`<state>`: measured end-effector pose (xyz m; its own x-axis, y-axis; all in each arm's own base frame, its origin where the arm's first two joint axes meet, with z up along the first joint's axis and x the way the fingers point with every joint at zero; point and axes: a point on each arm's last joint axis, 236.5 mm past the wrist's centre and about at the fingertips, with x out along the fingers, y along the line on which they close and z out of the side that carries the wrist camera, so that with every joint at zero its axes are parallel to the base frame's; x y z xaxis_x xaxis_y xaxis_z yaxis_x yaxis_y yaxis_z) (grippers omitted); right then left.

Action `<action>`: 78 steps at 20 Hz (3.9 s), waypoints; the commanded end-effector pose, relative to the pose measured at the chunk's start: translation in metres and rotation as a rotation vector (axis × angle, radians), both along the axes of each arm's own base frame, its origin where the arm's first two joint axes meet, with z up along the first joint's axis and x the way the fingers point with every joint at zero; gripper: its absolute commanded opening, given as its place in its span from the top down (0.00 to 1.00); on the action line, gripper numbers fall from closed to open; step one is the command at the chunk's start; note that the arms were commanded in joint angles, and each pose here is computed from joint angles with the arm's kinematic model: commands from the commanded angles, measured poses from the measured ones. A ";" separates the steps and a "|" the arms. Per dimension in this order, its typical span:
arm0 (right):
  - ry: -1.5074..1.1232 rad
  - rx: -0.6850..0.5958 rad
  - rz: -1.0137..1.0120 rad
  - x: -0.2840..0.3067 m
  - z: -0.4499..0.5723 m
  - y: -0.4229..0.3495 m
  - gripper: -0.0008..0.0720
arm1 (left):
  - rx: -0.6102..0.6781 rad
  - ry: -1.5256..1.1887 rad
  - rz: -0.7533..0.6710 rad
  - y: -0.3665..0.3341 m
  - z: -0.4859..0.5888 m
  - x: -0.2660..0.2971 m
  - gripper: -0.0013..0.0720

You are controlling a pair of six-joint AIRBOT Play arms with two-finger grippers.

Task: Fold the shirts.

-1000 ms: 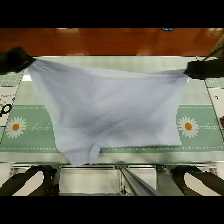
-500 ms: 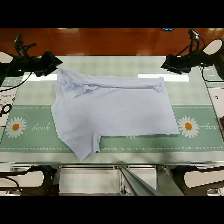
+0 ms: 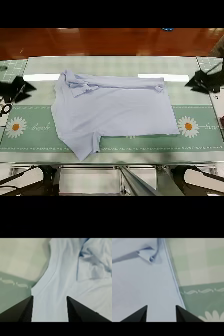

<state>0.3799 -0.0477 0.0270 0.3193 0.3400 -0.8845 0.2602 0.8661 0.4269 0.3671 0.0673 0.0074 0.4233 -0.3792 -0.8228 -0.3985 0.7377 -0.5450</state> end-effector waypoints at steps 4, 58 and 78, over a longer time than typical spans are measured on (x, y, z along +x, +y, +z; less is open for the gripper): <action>-0.026 0.200 -0.094 -0.107 -0.053 0.054 0.43 | -0.374 -0.020 0.096 -0.044 -0.021 -0.081 0.29; 0.249 0.375 -0.201 -0.123 -0.137 0.065 0.96 | -0.238 0.279 -0.162 -0.129 -0.124 -0.125 0.96; -1.071 -0.370 -0.003 -0.069 0.447 0.031 0.96 | 0.300 -1.091 -0.178 -0.100 0.478 -0.038 0.96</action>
